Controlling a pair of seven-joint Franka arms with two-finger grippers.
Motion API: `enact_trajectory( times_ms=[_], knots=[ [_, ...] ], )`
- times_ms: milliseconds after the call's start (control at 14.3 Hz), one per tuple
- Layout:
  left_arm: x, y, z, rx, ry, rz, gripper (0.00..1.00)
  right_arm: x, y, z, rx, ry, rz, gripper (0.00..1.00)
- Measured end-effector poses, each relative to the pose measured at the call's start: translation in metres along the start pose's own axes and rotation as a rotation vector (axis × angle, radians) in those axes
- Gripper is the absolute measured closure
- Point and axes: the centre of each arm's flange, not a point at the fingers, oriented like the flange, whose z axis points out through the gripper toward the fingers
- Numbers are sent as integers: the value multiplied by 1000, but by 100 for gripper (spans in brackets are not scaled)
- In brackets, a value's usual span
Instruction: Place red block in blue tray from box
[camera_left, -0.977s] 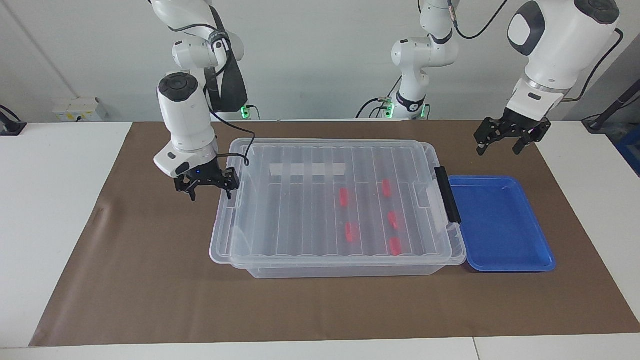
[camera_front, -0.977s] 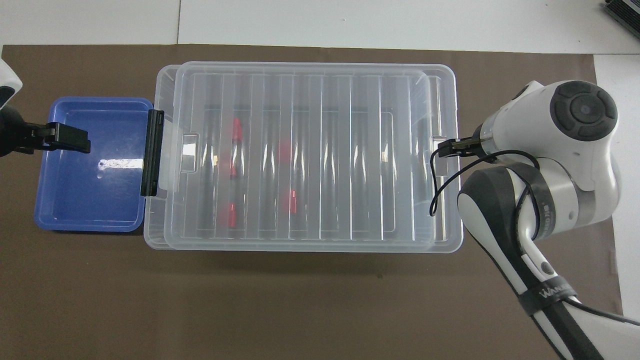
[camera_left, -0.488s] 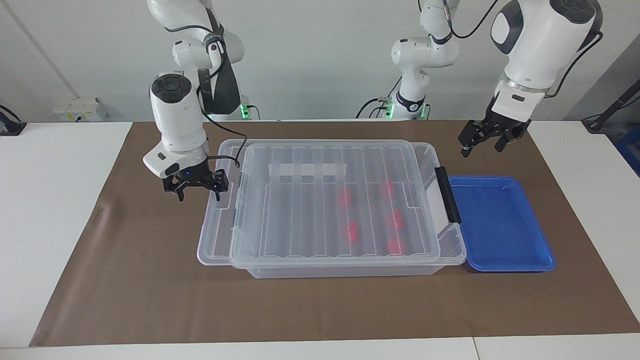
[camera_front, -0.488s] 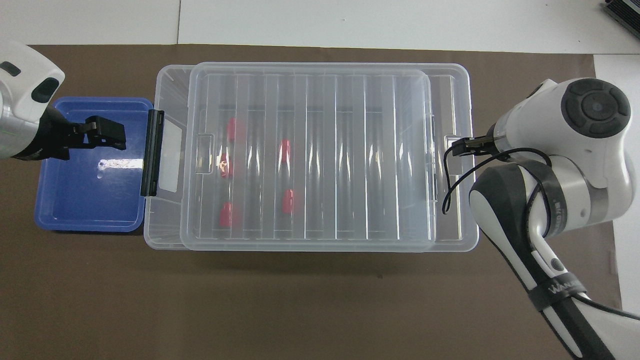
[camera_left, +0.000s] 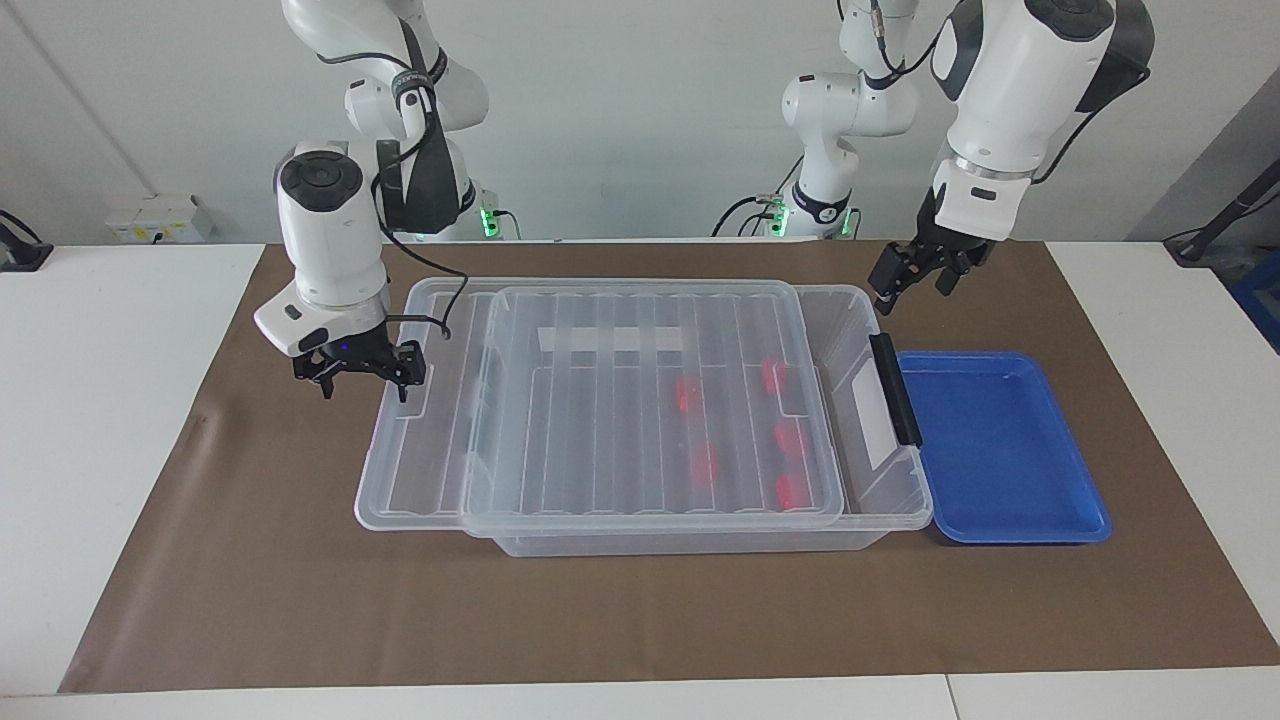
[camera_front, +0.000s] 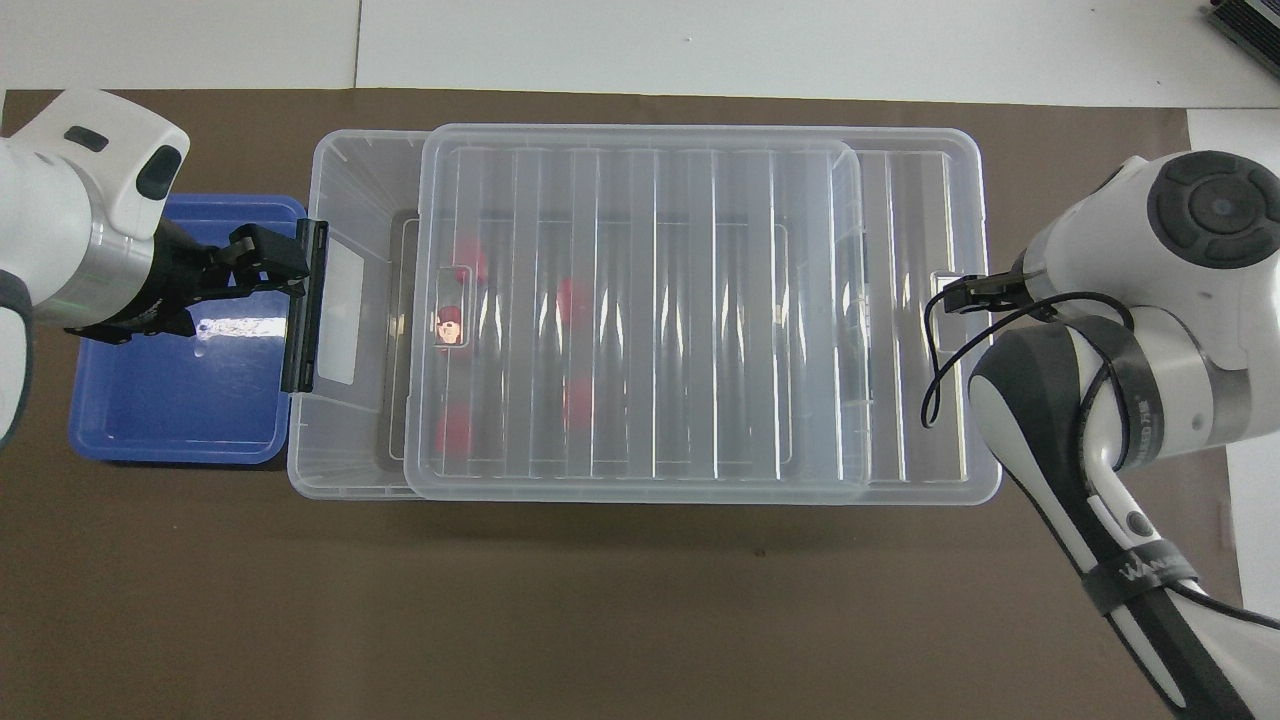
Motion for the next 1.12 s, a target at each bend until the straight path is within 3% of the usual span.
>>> enact_trajectory(
  times_ms=[209, 419, 628, 907, 1116],
  knots=[
    [2, 9, 2, -34, 58, 5, 0, 0, 6, 0, -29, -1, -7, 0],
    [-6, 18, 36, -73, 122, 14, 0, -1, 17, 3, -72, -11, -12, 0],
    [-10, 16, 62, -84, 141, 11, 0, -1, 26, 4, -110, -18, -20, 0],
    [-22, 52, 80, -50, 194, 19, 0, -2, 31, 5, -149, -27, -31, 0],
    [-23, 74, 114, -34, 190, 39, 0, -3, 40, 6, -180, -32, -34, 0]
  ],
)
